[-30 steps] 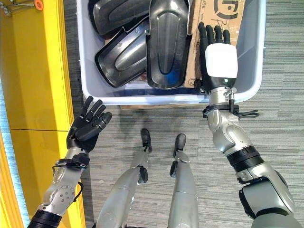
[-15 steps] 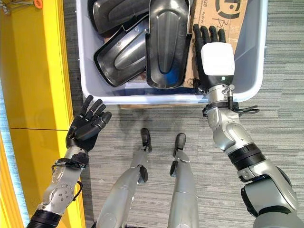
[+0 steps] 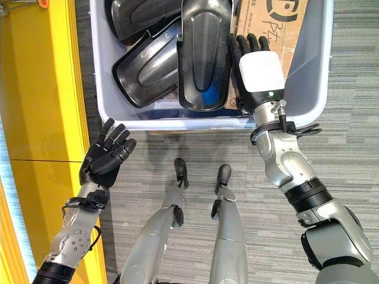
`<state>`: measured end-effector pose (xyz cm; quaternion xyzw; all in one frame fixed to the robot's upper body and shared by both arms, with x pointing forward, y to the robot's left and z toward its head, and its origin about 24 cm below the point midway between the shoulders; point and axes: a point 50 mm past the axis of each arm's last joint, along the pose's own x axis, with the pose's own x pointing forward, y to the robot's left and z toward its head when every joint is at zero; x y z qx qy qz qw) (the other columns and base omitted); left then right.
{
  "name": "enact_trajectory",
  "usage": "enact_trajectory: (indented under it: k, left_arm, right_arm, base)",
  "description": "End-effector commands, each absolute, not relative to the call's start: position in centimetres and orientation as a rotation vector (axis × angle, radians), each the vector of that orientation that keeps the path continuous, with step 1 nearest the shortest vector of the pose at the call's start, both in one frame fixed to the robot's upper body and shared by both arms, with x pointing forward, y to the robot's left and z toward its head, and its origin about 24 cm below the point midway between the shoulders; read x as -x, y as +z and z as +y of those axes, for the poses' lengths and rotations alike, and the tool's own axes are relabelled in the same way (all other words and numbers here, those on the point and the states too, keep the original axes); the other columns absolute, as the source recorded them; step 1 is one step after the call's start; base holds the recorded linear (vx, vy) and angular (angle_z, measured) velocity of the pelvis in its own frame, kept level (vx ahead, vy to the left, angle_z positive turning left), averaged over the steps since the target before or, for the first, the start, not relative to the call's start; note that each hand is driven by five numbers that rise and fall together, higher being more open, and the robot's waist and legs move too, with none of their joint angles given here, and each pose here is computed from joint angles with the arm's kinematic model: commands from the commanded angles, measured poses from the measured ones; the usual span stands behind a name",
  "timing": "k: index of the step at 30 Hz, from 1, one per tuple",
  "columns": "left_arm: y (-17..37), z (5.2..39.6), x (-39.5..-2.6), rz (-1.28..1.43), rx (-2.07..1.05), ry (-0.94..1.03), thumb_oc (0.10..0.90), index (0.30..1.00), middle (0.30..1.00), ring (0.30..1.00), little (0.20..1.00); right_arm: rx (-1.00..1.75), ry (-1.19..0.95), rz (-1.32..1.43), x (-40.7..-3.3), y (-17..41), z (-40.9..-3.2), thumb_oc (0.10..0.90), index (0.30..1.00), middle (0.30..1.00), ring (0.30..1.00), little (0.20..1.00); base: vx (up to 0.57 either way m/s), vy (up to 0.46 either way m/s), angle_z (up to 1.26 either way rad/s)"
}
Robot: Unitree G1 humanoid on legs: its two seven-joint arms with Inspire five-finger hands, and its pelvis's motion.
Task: Move parts from the plastic box to the shelf.
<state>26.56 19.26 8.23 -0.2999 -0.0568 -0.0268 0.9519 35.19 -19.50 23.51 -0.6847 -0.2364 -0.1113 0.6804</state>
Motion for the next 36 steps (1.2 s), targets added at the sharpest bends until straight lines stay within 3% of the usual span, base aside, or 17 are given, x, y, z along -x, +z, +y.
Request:
enact_trajectory:
  k: [1, 14, 24, 30, 36]
  left_arm:
    - [10.9, 16.5, -27.0, -0.203, 0.577, -0.234, 0.9, 1.0, 1.0, 1.0, 1.0]
    - [11.2, 15.9, -27.1, -0.199, 0.569, -0.255, 0.9, 1.0, 1.0, 1.0, 1.0]
    - [11.6, 15.3, -27.0, -0.199, 0.571, -0.267, 0.9, 1.0, 1.0, 1.0, 1.0]
    - [11.6, 14.9, -27.0, -0.199, 0.586, -0.259, 0.9, 1.0, 1.0, 1.0, 1.0]
    - [11.6, 14.6, -27.0, -0.202, 0.622, -0.246, 0.9, 1.0, 1.0, 1.0, 1.0]
  right_arm:
    - [1.536, 0.003, -0.743, -34.1, 23.4, -13.6, 0.9, 1.0, 1.0, 1.0, 1.0]
    - [1.463, 0.12, -0.747, -33.6, 22.8, -10.6, 0.9, 1.0, 1.0, 1.0, 1.0]
    - [1.249, 0.156, -0.779, -32.9, 23.5, -8.3, 0.9, 1.0, 1.0, 1.0, 1.0]
    - [1.03, 0.022, -0.77, -32.5, 23.9, -8.2, 0.9, 1.0, 1.0, 1.0, 1.0]
    - [0.584, -0.243, -0.816, -32.5, 24.7, -10.8, 0.9, 1.0, 1.0, 1.0, 1.0]
  base:
    - [0.0, 0.0, 0.0]
    - [0.0, 0.0, 0.0]
    - [0.0, 0.0, 0.0]
    - [0.0, 0.007, 0.0]
    - [0.0, 0.054, 0.0]
